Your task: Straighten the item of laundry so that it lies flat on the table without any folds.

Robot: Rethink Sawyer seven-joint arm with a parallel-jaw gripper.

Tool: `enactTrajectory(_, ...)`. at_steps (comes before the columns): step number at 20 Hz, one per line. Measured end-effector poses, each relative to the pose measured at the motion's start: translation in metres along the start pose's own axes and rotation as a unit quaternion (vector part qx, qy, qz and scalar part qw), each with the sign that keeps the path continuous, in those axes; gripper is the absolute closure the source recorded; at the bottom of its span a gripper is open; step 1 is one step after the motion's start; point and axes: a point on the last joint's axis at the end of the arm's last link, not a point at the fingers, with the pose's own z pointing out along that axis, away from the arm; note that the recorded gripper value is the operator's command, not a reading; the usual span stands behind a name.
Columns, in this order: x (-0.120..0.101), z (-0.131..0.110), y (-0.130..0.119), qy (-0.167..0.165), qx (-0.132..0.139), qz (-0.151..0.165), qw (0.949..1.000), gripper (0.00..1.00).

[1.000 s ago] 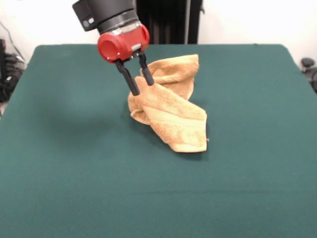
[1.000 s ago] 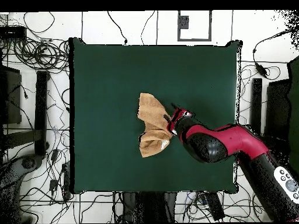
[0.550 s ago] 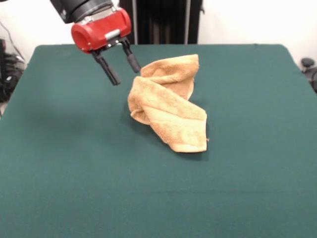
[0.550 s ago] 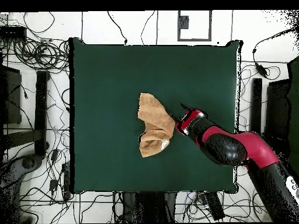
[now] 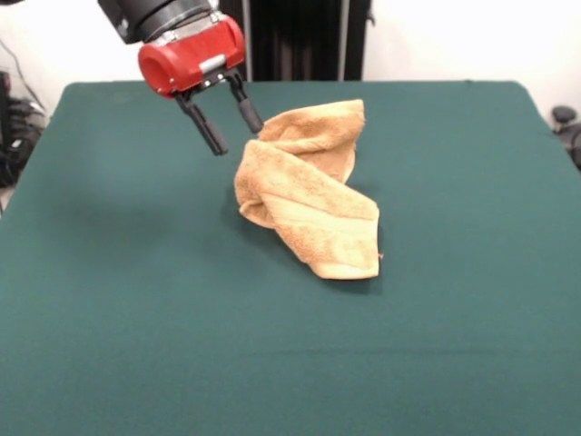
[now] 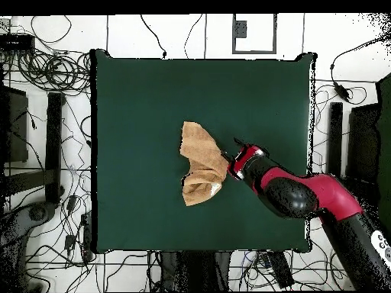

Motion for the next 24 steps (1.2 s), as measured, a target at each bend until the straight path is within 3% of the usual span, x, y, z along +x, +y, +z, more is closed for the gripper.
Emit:
enactTrajectory(3,-0.009,0.011,0.009,0.02,0.019,-0.049,0.9984,0.0)
enactTrajectory(4,-0.018,0.023,0.019,0.031,0.033,-0.088,0.9951,0.0)
enactTrajectory(8,-0.042,0.047,0.041,0.04,0.053,-0.142,0.9876,0.0)
enactTrajectory(11,-0.06,0.064,0.06,0.038,0.064,-0.166,0.9833,0.0)
enactTrajectory(15,-0.071,0.078,0.081,0.035,0.073,-0.182,0.98,0.0)
enactTrajectory(19,-0.066,0.087,0.098,0.043,0.077,-0.188,0.9782,0.0)
enactTrajectory(24,-0.052,0.085,0.101,0.052,0.083,-0.185,0.9779,0.0)
